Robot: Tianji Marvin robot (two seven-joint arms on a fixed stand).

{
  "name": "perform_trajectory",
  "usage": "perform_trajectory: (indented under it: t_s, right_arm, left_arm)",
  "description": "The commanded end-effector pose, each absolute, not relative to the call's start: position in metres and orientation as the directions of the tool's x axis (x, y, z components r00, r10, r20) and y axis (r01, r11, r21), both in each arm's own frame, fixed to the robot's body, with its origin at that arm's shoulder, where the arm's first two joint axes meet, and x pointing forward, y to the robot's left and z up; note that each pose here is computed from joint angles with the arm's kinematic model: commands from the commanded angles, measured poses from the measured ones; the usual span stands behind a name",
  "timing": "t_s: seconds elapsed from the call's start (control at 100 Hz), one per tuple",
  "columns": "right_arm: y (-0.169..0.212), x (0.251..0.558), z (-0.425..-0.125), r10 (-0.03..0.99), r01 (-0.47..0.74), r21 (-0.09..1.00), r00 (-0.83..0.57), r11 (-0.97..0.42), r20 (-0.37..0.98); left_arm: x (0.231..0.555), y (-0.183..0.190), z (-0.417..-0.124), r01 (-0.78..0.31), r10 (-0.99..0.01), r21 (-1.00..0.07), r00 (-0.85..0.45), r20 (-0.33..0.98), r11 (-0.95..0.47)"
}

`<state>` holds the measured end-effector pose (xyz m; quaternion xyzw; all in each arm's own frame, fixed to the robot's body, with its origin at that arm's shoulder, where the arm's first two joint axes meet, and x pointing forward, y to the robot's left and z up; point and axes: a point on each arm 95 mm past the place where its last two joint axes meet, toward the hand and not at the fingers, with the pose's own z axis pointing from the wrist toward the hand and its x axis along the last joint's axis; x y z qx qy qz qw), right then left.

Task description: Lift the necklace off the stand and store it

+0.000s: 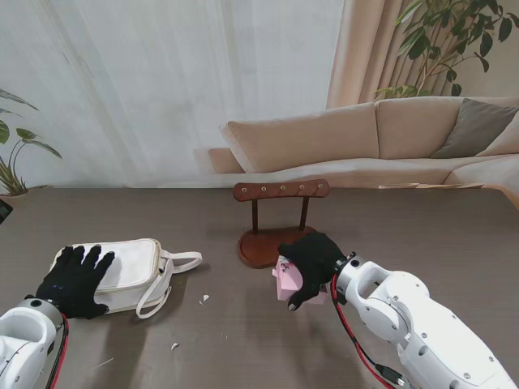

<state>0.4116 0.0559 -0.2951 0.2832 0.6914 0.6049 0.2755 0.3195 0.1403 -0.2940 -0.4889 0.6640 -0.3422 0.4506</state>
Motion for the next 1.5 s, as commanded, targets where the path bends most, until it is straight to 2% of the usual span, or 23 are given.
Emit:
perform_trajectory:
  t_s: [0.0,0.32,0.61,0.79,1.02,1.49]
  right_arm:
    - [0.058,0.410,-0.296,0.721,0.067,0.991,-0.692,0.117,-0.038]
    - [0.058,0.410,-0.297,0.721,0.074,0.991,-0.693,0.113,-0.030]
    - [0.058,0.410,-0.298,0.724,0.085,0.991,-0.689,0.105,-0.018]
    - [0.057,0.410,-0.300,0.727,0.093,0.990,-0.686,0.102,-0.010]
    - [0.056,0.411,-0.301,0.728,0.101,0.990,-0.685,0.098,-0.003]
    - [0.055,0.411,-0.304,0.736,0.116,0.990,-0.677,0.081,0.019]
  left_arm:
    - [0.319,0.138,-0.297,-0.362,-0.961,-0.890,-0.126,-0.246,0.276]
    - [0.323,0.137,-0.299,-0.355,-0.934,-0.864,-0.159,-0.320,0.357]
    - [0.330,0.134,-0.317,-0.340,-0.924,-0.860,-0.180,-0.339,0.382]
    - [0.336,0.131,-0.328,-0.294,-0.911,-0.865,-0.195,-0.364,0.408]
    - [0.345,0.128,-0.336,-0.225,-0.911,-0.888,-0.196,-0.362,0.401]
    - [0.358,0.123,-0.348,-0.238,-0.936,-0.911,-0.188,-0.298,0.338]
